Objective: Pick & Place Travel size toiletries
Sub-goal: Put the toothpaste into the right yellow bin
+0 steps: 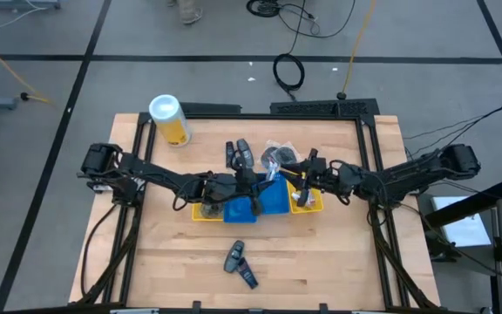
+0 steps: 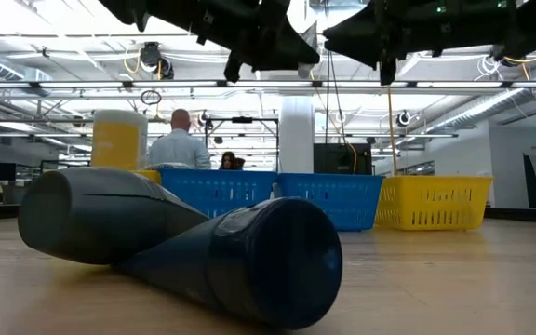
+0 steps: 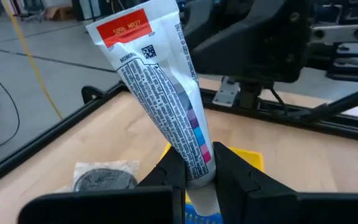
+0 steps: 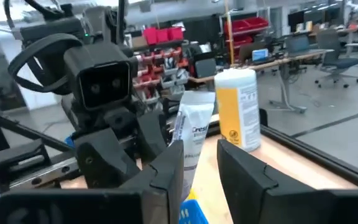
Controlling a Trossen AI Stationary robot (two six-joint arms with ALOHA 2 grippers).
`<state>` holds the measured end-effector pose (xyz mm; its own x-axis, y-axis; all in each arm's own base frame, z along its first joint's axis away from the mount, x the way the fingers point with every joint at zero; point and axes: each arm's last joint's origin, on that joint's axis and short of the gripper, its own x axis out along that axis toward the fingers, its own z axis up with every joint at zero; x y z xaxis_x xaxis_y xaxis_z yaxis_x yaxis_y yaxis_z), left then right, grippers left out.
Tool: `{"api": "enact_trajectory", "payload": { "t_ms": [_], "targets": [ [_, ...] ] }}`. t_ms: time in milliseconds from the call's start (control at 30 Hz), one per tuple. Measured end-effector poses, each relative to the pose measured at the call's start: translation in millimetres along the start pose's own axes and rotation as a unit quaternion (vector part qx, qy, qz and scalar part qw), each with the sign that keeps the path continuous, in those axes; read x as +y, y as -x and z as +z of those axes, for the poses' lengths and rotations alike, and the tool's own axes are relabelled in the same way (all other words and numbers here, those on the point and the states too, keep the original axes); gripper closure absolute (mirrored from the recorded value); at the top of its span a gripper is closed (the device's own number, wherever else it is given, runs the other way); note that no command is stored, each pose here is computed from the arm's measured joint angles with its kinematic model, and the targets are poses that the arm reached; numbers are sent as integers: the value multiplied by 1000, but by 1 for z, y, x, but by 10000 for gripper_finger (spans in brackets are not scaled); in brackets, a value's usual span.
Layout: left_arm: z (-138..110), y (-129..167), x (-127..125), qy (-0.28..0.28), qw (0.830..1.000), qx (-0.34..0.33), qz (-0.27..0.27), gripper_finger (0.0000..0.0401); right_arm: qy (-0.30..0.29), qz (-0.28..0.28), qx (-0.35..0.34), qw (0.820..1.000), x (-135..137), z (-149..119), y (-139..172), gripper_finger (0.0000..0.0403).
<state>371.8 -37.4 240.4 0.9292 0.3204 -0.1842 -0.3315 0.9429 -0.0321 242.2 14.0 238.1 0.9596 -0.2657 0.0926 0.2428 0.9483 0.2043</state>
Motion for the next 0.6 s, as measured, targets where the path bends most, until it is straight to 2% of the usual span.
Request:
{"api": "enact_trajectory", "payload": {
  "t_ms": [167, 300, 600],
  "targets": [
    [-2, -1, 0, -1, 1000, 1, 8, 360, -8, 3, -24, 1000, -1, -1, -5, 314],
    [-2, -1, 1, -2, 1000, 3, 14, 361, -26, 41, -41, 998, 1, -1, -8, 314],
    [-2, 0, 1, -12, 1000, 1, 26, 363, -21, 22, -38, 999, -4, -3, -27, 314]
  ]
}}
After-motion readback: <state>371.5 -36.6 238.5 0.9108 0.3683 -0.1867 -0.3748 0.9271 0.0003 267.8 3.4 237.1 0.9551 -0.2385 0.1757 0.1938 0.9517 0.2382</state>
